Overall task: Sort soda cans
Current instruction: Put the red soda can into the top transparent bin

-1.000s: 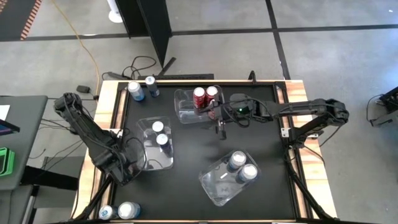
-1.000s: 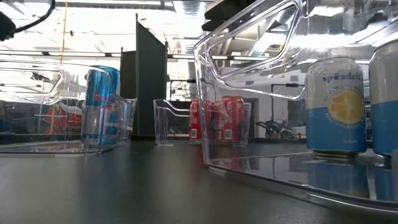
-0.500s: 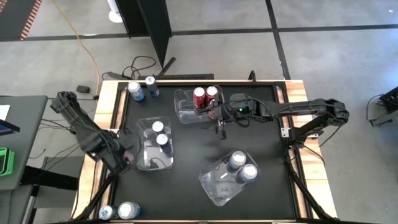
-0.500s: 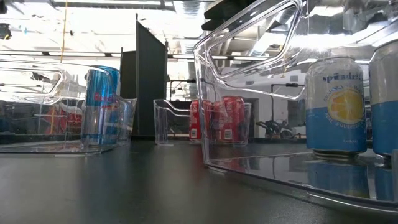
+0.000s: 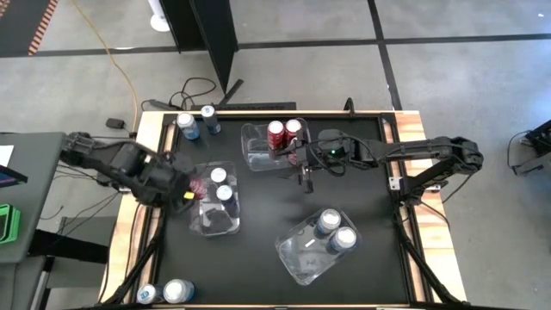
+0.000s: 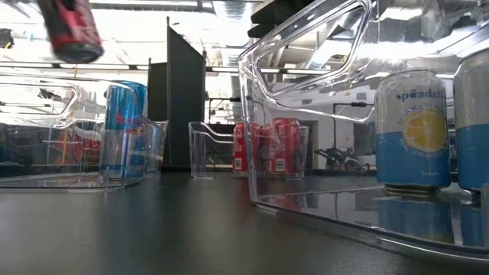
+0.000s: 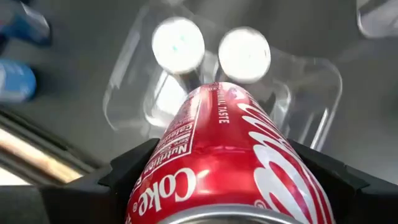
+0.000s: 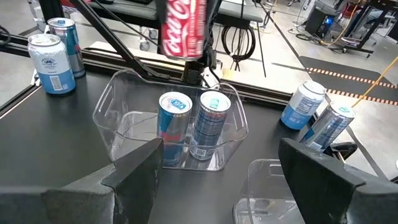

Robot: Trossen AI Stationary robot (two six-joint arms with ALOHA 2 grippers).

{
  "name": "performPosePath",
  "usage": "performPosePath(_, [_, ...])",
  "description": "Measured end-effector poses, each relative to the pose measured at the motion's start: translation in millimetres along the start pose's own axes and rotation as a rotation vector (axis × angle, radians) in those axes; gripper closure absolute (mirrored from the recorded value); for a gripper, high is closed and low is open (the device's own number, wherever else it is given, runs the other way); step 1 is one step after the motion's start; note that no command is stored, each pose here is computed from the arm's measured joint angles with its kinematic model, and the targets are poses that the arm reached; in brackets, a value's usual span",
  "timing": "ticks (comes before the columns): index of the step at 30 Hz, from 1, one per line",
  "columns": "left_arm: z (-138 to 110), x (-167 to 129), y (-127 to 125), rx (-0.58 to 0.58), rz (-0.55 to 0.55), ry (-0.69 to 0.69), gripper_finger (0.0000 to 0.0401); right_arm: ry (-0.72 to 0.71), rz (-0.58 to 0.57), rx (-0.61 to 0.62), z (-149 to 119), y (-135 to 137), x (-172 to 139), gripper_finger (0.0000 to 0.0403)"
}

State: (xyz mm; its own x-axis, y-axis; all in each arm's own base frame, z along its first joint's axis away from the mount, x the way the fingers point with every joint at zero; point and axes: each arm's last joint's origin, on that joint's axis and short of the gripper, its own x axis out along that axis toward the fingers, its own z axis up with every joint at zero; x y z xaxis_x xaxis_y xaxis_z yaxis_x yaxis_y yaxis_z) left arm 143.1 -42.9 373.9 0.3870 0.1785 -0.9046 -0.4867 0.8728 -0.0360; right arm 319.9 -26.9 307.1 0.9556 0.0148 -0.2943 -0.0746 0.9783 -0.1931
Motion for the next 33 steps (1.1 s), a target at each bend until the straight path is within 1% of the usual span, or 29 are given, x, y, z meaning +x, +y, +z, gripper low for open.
performPosePath(6, [35.7, 8.9, 10.6, 0.091, -0.045, -0.098, 0.01, 0.0, 0.0, -0.001, 0.0, 0.0, 0.0, 0.0071])
performPosePath(9, [53.9, 20.5, 14.3, 0.157, -0.033, -0.081, 0.01, 0.002, -0.006, 0.0, -0.1, -0.2, 0.0, 0.0071])
performPosePath(14, [86.6, 45.8, 19.2, 0.265, 0.022, -0.01, 0.01, 0.016, -0.008, 0.001, -1.4, 0.1, 0.0, 0.0071])
performPosePath(18, [116.1, 62.3, 25.5, 0.33, 0.049, 0.028, 0.01, 0.048, 0.0, 0.004, -3.2, 1.2, -2.7, 0.0071])
performPosePath(23, [152.7, 71.6, 35.8, 0.406, 0.056, 0.026, 0.01, 0.066, -0.006, 0.012, 2.2, 4.8, -16.3, 0.0071])
performPosePath(25, [166.3, 73.6, 40.6, 0.436, 0.065, 0.02, 0.01, 0.08, -0.007, 0.008, 4.1, 9.4, -21.3, 0.0071])
performPosePath(27, [179.1, 76.9, 46.0, 0.463, 0.05, 0.014, 0.01, 0.089, -0.007, 0.006, 6.2, 14.6, -25.6, 0.0071])
performPosePath(33, [210.9, 94.6, 58.0, 0.527, 0.032, 0.013, 0.01, 0.108, -0.051, -0.012, 14.9, 28.6, -45.9, 0.0071])
